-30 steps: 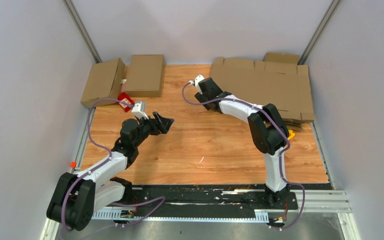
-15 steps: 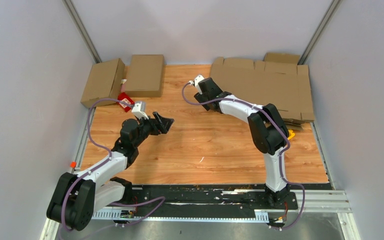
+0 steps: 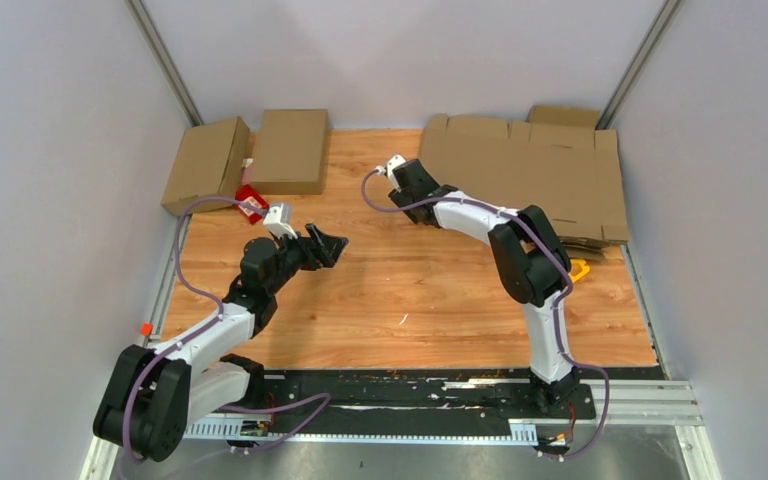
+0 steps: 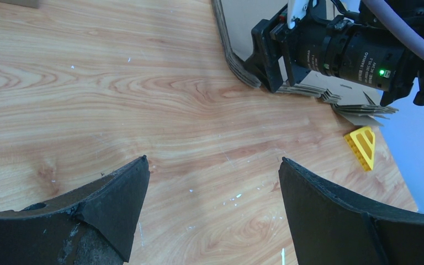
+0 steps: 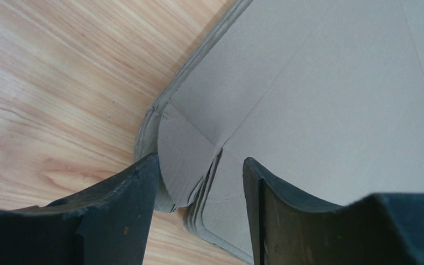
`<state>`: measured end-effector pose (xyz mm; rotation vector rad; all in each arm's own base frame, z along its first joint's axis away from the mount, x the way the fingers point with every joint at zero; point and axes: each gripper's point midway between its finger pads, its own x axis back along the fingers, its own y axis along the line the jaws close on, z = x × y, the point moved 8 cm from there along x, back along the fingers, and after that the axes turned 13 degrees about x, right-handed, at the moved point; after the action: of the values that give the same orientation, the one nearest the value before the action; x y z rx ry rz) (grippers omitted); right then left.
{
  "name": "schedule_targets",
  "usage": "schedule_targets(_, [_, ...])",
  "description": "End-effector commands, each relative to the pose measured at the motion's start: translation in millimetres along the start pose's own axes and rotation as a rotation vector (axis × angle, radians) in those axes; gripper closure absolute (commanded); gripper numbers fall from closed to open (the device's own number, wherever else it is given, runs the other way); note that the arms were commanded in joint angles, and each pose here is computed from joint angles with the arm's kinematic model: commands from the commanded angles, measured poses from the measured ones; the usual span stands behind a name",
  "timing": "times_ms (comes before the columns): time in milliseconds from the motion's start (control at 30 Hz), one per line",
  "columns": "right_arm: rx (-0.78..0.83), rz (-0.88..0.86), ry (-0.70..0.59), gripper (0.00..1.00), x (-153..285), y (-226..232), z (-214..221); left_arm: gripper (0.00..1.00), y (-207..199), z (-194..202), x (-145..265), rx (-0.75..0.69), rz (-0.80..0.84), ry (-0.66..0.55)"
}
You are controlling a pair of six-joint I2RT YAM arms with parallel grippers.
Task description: Fold the paper box
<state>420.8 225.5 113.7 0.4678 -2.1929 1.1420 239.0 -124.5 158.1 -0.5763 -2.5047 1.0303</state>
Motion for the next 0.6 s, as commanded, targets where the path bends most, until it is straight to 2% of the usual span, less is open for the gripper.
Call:
schedule_targets(0, [-0.010, 0.061, -0.008, 0.48, 6.1, -11.4, -10.2, 0.05, -15.4, -14.7, -3.2, -0.041, 0.055, -0.045])
schedule_targets(100, [-0.007, 0.085, 0.001, 0.55, 8.0, -14.4, -9.6, 0.05, -15.3, -14.5, -3.2, -0.040, 0.055, -0.044])
schedule_targets(367, [0.022, 0.095, 0.010, 0.65, 7.3, -13.6, -9.3, 0.05, -15.2, -14.3, -3.6, -0.040, 0.056, -0.043])
schedule_targets(567, [0.098, 0.130, 0.041, 0.68, 4.3, -6.6, -10.2, 0.05, -15.2, -14.2, -3.5, -0.039, 0.056, -0.043])
